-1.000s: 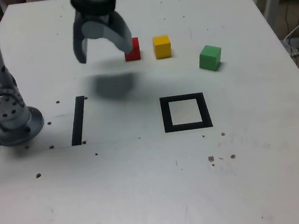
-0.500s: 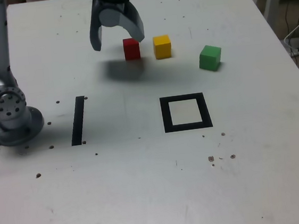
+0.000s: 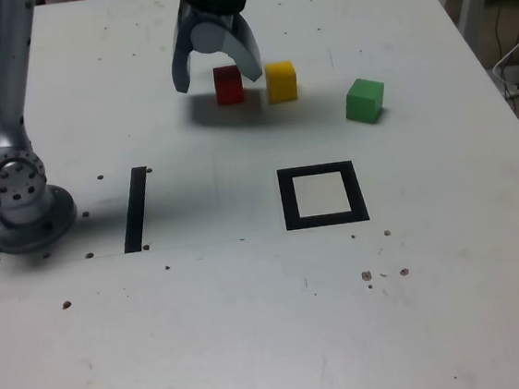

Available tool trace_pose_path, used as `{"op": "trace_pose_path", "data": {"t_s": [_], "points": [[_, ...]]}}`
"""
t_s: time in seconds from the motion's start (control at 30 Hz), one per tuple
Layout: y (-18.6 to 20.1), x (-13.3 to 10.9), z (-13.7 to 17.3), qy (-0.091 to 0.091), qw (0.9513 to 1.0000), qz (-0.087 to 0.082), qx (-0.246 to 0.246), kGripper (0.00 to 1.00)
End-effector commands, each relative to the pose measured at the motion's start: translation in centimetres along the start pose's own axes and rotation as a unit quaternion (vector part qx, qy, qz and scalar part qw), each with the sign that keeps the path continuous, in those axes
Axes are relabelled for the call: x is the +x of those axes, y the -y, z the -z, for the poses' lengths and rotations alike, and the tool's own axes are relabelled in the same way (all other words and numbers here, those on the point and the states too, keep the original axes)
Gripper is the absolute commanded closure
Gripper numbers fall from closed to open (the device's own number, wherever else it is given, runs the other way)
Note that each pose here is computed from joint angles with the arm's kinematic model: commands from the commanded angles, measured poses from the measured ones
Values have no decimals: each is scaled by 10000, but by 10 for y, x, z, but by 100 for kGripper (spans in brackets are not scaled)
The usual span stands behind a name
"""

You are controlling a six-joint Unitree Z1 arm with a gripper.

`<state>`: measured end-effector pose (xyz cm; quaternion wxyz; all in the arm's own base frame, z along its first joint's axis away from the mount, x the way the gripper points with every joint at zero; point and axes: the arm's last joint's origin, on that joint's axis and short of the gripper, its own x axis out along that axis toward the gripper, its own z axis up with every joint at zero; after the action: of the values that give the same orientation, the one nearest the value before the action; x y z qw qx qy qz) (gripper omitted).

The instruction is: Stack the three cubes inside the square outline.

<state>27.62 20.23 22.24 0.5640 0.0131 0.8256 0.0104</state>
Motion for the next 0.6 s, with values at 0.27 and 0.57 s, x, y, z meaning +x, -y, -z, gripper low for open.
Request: {"op": "trace_pose_path", "data": {"t_s": [0.27,0.57], "points": [[-8,6,-7,-119,9999,61,42,5],[-14,9,-8,-207,9996,159,95,16]]}}
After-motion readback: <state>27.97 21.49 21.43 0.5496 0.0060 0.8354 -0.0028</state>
